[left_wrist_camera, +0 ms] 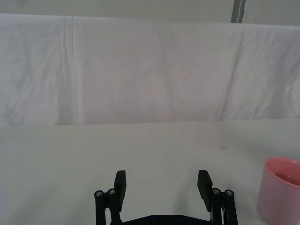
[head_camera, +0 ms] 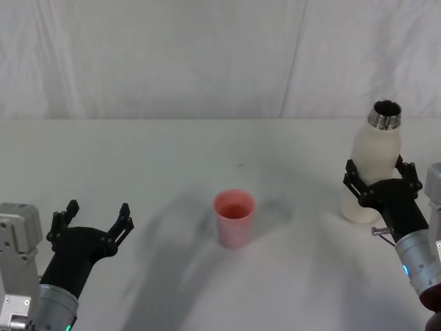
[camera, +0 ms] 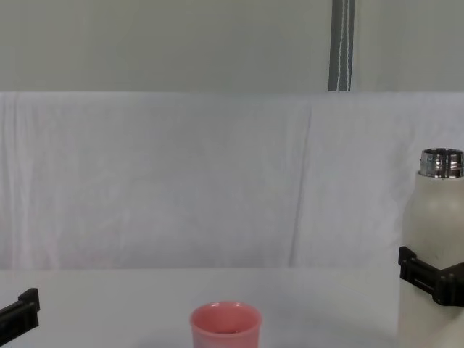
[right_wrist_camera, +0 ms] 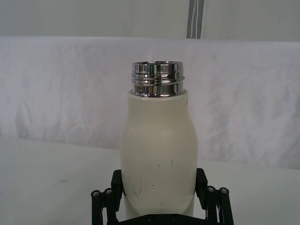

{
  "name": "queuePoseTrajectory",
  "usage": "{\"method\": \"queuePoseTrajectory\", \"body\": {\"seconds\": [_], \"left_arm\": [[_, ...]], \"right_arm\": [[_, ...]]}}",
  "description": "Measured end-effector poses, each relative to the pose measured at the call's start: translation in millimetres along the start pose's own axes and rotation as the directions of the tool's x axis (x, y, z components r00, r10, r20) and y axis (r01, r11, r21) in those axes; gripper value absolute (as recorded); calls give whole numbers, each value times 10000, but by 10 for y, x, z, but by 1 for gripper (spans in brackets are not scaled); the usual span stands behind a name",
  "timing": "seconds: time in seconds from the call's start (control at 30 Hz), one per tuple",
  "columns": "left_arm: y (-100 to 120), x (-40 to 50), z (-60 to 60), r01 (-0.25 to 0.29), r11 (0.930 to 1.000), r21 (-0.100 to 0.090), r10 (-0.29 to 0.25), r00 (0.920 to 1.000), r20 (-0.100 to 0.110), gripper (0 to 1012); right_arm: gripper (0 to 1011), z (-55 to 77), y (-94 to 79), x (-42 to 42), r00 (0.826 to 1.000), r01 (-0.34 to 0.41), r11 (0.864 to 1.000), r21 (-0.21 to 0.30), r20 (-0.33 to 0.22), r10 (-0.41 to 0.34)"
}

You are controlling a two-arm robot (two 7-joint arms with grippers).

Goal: Grasp the thermos with one hand and pour water into the cup lid.

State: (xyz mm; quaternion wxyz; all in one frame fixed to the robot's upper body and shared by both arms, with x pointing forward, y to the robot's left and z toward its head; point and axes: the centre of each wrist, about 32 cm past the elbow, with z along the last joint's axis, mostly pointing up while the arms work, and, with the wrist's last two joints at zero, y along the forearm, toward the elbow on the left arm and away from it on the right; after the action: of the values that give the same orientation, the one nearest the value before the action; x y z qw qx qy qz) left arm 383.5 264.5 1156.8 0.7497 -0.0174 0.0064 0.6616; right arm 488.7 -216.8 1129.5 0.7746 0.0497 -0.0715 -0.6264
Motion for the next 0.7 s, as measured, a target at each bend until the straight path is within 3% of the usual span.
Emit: {"method": "queuePoseTrajectory", "body": {"seconds": [0.7], "left_arm": [[0,0,0,-1,10000,-1,1,10000,0,1001]], "right_arm": [[948,-17,4,-10,10000,-29,10000,-36,12,29]]}}
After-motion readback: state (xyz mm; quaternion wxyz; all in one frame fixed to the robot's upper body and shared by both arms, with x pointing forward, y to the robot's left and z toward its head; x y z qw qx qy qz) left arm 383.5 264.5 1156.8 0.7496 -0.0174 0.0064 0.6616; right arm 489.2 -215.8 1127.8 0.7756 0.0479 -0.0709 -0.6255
